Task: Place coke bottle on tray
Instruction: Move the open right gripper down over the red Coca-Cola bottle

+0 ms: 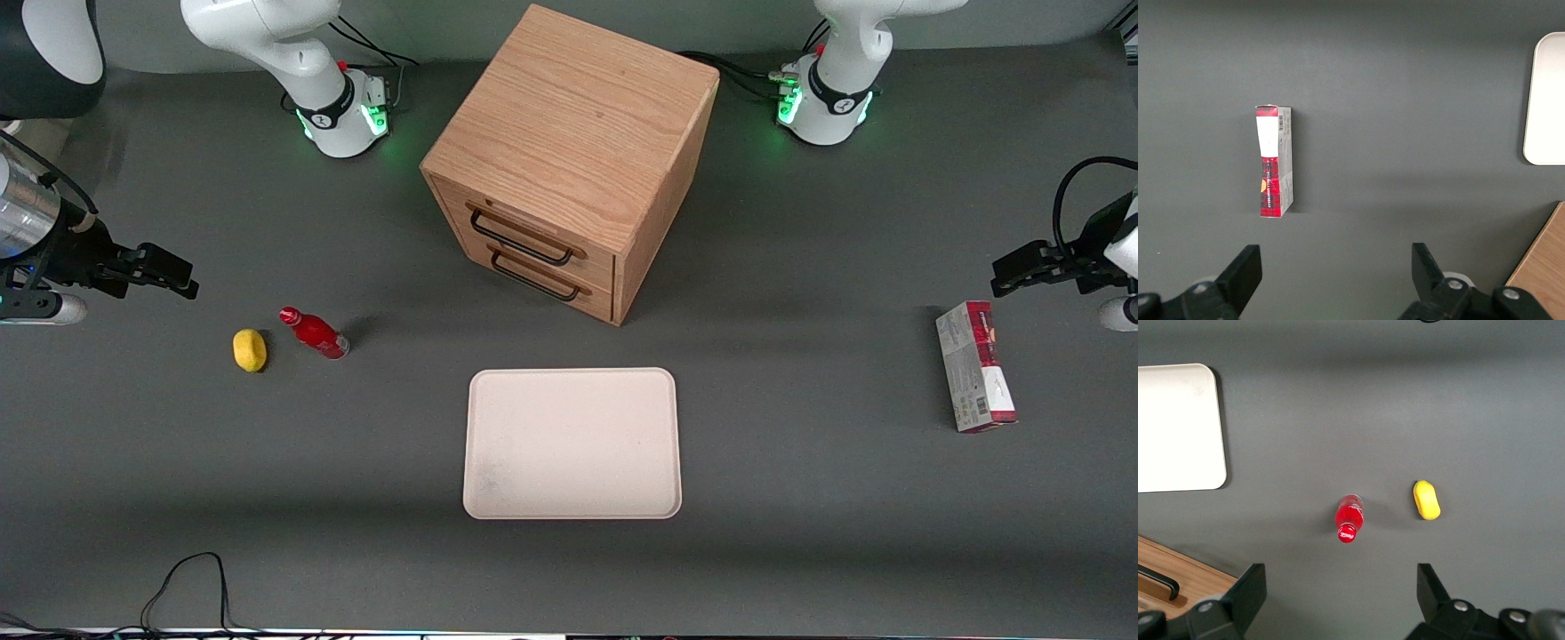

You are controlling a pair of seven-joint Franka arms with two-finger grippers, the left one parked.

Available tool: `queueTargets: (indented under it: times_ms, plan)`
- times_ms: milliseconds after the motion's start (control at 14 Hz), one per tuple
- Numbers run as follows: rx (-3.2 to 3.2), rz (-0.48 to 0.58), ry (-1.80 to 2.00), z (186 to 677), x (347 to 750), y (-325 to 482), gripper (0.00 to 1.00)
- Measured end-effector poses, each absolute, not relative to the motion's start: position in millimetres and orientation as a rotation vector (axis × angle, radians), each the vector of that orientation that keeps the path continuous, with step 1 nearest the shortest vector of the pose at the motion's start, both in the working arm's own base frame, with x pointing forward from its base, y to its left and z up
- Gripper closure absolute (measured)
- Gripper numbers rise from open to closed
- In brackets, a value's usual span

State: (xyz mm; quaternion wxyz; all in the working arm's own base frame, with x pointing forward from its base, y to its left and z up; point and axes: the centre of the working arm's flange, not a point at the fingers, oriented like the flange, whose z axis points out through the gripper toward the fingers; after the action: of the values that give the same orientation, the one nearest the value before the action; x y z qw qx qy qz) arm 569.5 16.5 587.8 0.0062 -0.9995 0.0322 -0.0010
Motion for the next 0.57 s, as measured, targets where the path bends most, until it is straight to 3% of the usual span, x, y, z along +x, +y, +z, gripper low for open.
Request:
queueTargets:
  times_ms: [214,357,571]
  plan:
    - [-3.128,0.003,0.1,587.1,569.2,16.8,0.0]
    - [-3.131,0.061,0.09,576.7,567.3,20.5,0.0]
    - [-3.133,0.175,0.08,523.1,564.4,24.9,0.0]
